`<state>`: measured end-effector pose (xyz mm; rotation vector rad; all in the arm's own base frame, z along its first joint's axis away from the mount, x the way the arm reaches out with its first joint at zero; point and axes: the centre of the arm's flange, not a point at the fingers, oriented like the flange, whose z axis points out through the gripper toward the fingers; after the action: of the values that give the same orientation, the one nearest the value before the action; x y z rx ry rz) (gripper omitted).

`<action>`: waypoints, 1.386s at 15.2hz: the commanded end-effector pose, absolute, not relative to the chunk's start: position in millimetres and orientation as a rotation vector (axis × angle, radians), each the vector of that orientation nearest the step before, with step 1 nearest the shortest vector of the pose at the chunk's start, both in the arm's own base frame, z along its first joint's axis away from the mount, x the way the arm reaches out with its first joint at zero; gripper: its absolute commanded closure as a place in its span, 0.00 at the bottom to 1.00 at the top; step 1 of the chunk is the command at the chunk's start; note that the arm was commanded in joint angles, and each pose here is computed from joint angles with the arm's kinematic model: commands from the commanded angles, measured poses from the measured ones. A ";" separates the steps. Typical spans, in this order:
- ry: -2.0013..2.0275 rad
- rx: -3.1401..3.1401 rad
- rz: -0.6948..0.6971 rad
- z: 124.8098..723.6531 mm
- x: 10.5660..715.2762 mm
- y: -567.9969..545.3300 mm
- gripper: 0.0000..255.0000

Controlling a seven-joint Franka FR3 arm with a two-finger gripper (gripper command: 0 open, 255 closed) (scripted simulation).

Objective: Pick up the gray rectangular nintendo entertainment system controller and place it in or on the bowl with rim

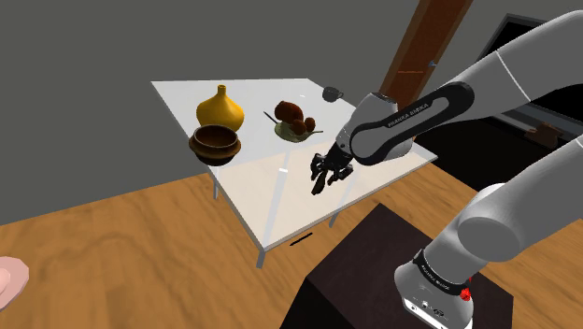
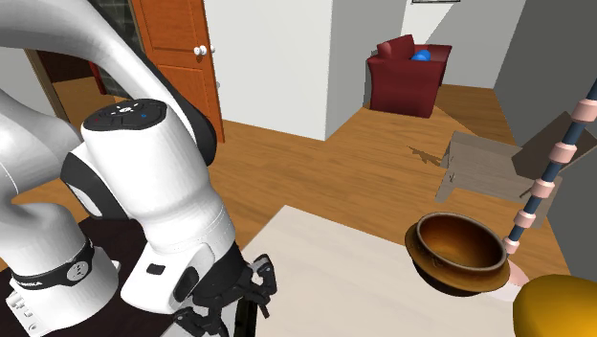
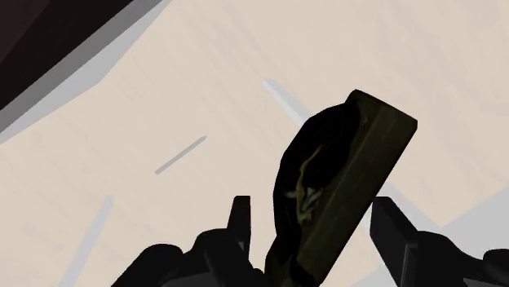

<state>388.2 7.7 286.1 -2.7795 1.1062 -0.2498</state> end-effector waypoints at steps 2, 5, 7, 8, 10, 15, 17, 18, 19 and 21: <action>1.106 -2.779 -0.250 286.1 388.2 7.7 1.00; 1.106 -2.779 -0.250 286.1 388.2 7.7 1.00; 1.106 -2.779 -0.250 286.1 388.2 7.7 1.00; 1.106 -2.779 -0.250 286.1 388.2 7.7 1.00; 1.106 -2.779 -0.250 291.3 388.2 7.8 1.00; 1.106 -2.779 -0.250 317.7 388.2 7.8 1.00; 1.106 -2.779 -0.250 328.2 388.2 7.8 1.00; 1.106 -2.779 -0.250 333.5 388.2 7.8 1.00; 1.106 -2.779 -0.250 338.8 388.2 7.8 1.00; 1.106 -2.779 -0.250 349.4 388.2 7.8 1.00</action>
<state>388.4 8.0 343.9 -2.7792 1.1062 -0.2507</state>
